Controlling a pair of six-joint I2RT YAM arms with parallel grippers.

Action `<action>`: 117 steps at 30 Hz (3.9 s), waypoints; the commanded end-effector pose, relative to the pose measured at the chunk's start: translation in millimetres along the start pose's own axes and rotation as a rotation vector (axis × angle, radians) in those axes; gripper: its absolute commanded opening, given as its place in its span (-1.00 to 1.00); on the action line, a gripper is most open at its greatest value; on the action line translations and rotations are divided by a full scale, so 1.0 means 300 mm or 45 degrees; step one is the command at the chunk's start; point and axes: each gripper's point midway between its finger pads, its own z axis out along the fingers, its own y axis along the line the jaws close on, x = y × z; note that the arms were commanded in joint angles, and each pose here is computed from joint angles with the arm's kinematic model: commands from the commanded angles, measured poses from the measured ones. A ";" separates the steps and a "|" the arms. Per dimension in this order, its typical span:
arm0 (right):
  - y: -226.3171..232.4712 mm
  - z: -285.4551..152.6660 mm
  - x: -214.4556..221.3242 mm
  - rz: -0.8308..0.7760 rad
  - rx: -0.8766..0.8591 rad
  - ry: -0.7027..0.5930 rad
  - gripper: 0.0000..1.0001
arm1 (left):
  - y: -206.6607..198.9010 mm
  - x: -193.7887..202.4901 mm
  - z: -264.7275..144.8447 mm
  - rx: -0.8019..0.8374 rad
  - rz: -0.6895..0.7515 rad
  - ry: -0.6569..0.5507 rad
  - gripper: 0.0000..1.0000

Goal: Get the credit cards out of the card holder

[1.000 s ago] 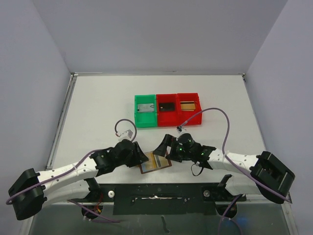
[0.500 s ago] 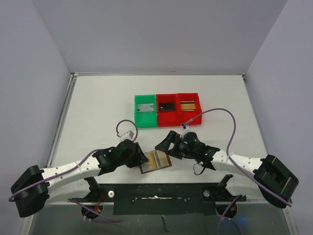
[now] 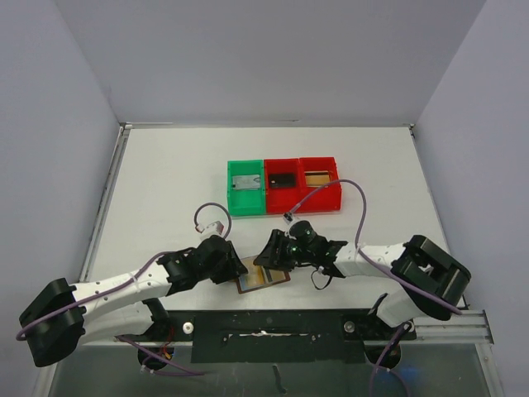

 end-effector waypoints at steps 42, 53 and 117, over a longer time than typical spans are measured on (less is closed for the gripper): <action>-0.033 0.049 0.006 -0.009 0.131 0.070 -0.38 | 0.038 -0.006 0.060 -0.122 0.089 0.018 -0.41; 0.018 0.042 -0.011 -0.132 0.190 0.050 -0.30 | 0.083 0.016 0.075 -0.180 0.116 0.048 -0.46; -0.058 -0.052 -0.024 0.040 -0.134 0.082 -0.81 | 0.131 0.038 0.086 -0.232 0.147 0.076 -0.53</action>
